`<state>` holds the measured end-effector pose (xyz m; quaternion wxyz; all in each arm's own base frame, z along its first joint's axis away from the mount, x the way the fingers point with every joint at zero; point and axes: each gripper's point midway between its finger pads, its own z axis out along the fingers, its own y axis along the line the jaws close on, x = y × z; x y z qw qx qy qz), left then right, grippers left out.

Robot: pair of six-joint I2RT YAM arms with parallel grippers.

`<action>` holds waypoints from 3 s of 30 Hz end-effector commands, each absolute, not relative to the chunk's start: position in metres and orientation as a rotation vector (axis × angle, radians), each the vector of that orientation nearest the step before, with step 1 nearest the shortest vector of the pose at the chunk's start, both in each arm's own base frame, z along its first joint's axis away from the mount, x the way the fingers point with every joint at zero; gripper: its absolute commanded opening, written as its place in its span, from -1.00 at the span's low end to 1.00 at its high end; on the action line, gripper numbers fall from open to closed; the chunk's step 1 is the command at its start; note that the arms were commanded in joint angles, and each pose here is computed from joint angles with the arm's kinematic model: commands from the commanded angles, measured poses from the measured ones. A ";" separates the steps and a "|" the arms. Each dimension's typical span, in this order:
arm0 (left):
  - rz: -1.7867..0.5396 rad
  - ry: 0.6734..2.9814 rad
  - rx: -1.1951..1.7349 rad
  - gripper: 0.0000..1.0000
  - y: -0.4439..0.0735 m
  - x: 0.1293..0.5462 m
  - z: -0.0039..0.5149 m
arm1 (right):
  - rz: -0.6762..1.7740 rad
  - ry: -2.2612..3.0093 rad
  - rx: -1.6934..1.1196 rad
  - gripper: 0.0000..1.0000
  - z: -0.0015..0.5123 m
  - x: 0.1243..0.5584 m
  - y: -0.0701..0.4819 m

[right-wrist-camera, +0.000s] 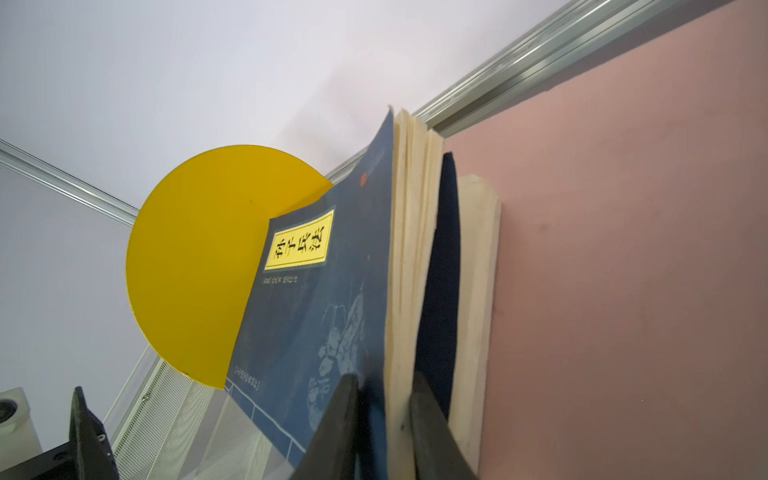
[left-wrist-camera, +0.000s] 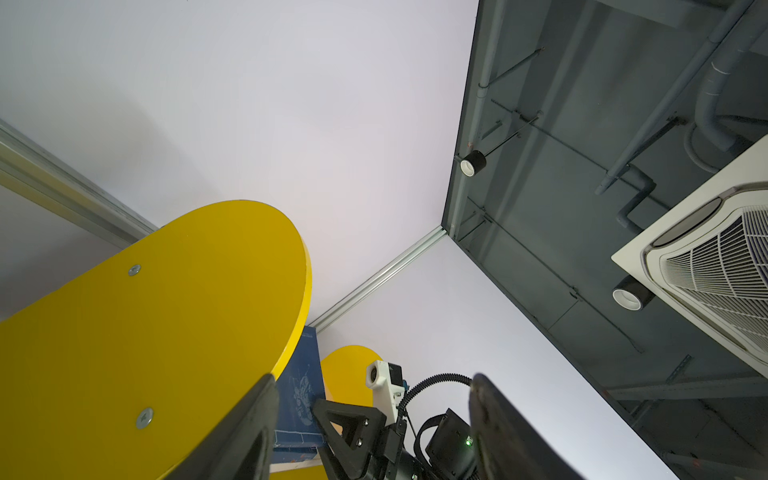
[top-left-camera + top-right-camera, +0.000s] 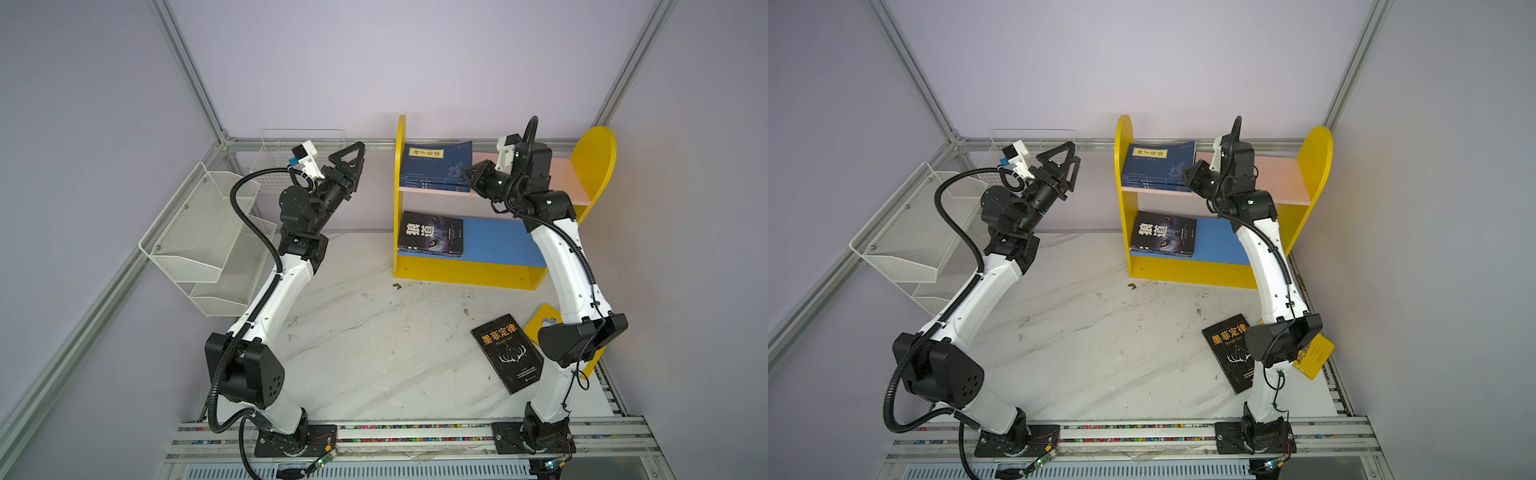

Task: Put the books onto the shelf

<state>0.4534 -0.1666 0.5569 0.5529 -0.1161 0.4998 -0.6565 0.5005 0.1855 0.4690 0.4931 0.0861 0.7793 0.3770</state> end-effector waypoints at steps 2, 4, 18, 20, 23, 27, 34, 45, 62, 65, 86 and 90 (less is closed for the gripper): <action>-1.568 1.159 -0.254 0.43 -0.164 0.451 0.554 | 0.863 1.912 0.156 -0.48 0.469 0.494 0.195; -1.572 1.159 -0.259 0.43 -0.164 0.453 0.553 | 0.842 1.914 0.157 -0.40 0.469 0.492 0.195; -1.606 1.164 -0.264 0.44 -0.165 0.459 0.548 | 0.699 1.929 0.179 -0.01 0.462 0.500 0.182; -1.606 1.163 -0.266 0.44 -0.164 0.459 0.548 | 0.681 1.923 0.178 0.03 0.464 0.500 0.180; -1.607 1.167 -0.273 0.45 -0.163 0.460 0.545 | 0.648 1.910 0.174 0.08 0.468 0.499 0.176; -1.610 1.167 -0.280 0.45 -0.162 0.461 0.543 | 0.640 1.894 0.165 0.17 0.473 0.497 0.176; -1.611 1.182 -0.260 0.47 -0.163 0.460 0.538 | 0.617 1.869 0.146 0.29 0.484 0.489 0.171; -1.113 1.742 0.060 0.96 -0.185 0.403 0.416 | 0.490 1.836 0.137 0.70 0.458 0.383 0.119; -0.950 2.211 -0.147 0.99 -0.234 0.388 0.219 | 0.093 2.227 1.056 0.95 0.162 0.295 -0.018; -0.957 2.231 -0.163 1.00 -0.237 0.386 0.211 | 0.057 2.305 1.137 0.95 0.121 0.286 -0.047; -0.852 2.272 -0.281 0.99 -0.203 0.355 0.199 | 0.721 2.388 1.289 0.63 0.014 0.267 0.008; -0.871 2.334 -0.334 0.99 -0.205 0.350 0.177 | 0.768 2.420 1.164 0.67 0.041 0.272 0.043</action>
